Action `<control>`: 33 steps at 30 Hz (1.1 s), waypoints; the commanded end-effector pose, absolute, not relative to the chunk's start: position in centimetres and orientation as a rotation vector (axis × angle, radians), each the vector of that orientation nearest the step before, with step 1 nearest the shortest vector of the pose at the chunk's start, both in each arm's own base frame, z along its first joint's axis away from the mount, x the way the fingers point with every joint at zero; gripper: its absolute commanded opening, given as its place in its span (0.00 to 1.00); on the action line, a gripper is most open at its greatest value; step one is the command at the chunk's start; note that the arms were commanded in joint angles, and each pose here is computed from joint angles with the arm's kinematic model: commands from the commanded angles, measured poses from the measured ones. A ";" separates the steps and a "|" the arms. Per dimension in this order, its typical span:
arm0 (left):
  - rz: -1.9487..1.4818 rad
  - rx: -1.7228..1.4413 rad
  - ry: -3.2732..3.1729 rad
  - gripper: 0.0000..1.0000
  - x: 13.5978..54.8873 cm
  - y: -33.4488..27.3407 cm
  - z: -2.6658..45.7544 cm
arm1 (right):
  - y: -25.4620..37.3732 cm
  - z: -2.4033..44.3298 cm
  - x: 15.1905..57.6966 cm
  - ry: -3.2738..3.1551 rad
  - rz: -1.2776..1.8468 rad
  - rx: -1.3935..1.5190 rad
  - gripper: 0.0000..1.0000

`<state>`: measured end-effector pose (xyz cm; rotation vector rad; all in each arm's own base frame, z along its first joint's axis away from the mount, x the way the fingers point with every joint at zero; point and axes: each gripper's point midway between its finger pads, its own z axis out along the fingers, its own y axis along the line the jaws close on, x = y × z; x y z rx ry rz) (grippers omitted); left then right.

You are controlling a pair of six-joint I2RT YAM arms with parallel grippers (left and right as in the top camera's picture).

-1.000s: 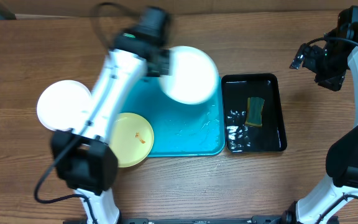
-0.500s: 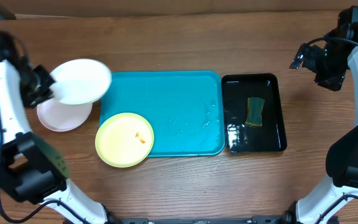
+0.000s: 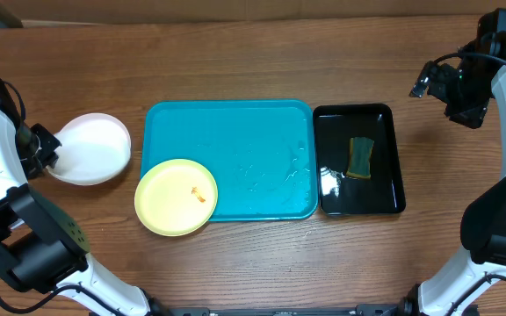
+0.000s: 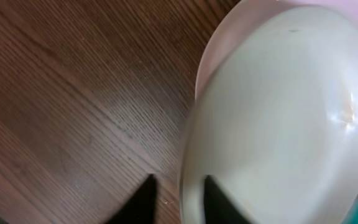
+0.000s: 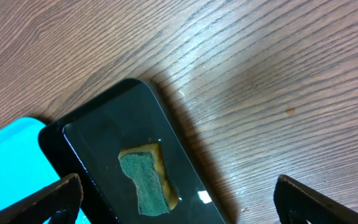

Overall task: Clean dirty plates on tray and stack at the side
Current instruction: 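Lower the white plate onto the first white plate and release, then move the left gripper to the yellow plate rim and grasp it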

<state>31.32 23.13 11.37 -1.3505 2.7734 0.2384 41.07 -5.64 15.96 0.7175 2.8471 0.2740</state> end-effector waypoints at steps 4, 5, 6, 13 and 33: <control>-0.116 -1.286 2.793 1.00 32.8 19.8 11.6 | -5.9 16.5 41.2 2.828 0.275 0.723 1.00; -0.197 -1.261 2.802 1.00 33.0 18.9 11.8 | -5.9 16.5 41.2 2.828 0.275 0.723 1.00; -0.276 -1.245 2.813 0.99 33.1 17.8 12.1 | -5.9 16.5 41.2 2.828 0.275 0.724 1.00; -0.476 -1.040 2.862 0.98 31.9 12.2 16.5 | -5.9 16.5 41.2 2.828 0.275 0.723 1.00; -0.204 -0.790 2.938 0.97 23.3 4.9 15.9 | -5.9 16.5 41.2 2.828 0.275 0.723 1.00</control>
